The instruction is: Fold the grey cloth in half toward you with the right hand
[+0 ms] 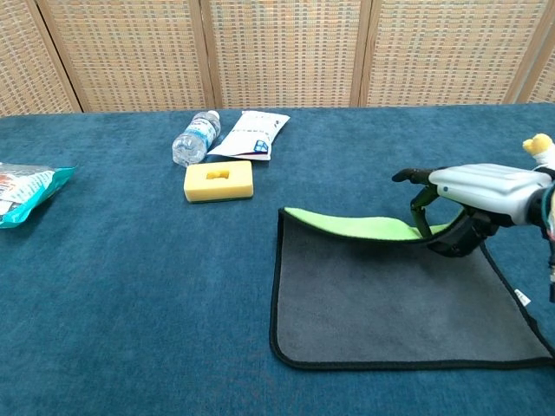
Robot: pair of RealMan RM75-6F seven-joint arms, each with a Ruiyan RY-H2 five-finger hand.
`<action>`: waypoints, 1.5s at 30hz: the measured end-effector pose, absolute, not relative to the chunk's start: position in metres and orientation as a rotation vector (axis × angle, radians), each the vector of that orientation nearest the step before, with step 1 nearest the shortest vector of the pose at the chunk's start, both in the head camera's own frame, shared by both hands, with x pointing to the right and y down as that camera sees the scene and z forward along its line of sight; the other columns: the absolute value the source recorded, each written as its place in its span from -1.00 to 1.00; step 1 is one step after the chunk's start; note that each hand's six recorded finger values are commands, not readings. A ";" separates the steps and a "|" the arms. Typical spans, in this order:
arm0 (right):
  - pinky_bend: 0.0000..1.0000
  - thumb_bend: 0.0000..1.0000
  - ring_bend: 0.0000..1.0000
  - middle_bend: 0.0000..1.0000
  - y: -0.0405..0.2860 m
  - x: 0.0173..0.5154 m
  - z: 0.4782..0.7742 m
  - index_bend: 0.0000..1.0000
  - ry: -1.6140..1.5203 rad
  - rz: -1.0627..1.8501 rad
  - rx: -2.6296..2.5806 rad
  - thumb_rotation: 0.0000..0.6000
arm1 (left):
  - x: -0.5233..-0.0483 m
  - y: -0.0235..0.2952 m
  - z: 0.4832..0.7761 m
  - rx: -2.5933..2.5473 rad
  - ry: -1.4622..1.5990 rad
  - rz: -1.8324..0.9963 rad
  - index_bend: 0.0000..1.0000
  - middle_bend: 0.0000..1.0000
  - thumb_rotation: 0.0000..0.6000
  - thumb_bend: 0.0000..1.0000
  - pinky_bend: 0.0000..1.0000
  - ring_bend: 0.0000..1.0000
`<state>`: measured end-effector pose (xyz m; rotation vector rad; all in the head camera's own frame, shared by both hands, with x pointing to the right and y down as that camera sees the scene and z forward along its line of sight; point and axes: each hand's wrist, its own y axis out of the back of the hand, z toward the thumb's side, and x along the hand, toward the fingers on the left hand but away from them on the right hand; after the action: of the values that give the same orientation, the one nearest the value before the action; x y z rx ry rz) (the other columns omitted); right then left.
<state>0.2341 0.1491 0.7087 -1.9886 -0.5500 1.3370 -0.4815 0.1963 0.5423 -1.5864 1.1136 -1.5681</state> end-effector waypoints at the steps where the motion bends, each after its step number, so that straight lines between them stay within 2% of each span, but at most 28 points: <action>1: -1.00 0.13 -1.00 -1.00 0.152 0.235 0.708 0.27 -0.546 1.330 -1.993 1.00 | -0.481 0.197 0.542 -1.587 1.113 -1.565 -1.00 -1.00 1.00 -0.56 -1.00 -1.00; 19: -1.00 0.13 -1.00 -1.00 0.203 0.251 0.701 0.27 -0.440 1.290 -2.031 1.00 | -0.478 0.201 0.536 -1.597 1.116 -1.539 -1.00 -1.00 1.00 -0.56 -1.00 -1.00; 45: -1.00 0.13 -1.00 -1.00 0.235 0.253 0.695 0.28 -0.386 1.283 -2.036 1.00 | -0.477 0.203 0.534 -1.601 1.115 -1.530 -1.00 -1.00 1.00 -0.56 -1.00 -1.00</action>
<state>0.2526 0.2351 0.6949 -2.0359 -0.3863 1.2832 -0.4772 0.2025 0.5338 -1.6010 1.1153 -1.5297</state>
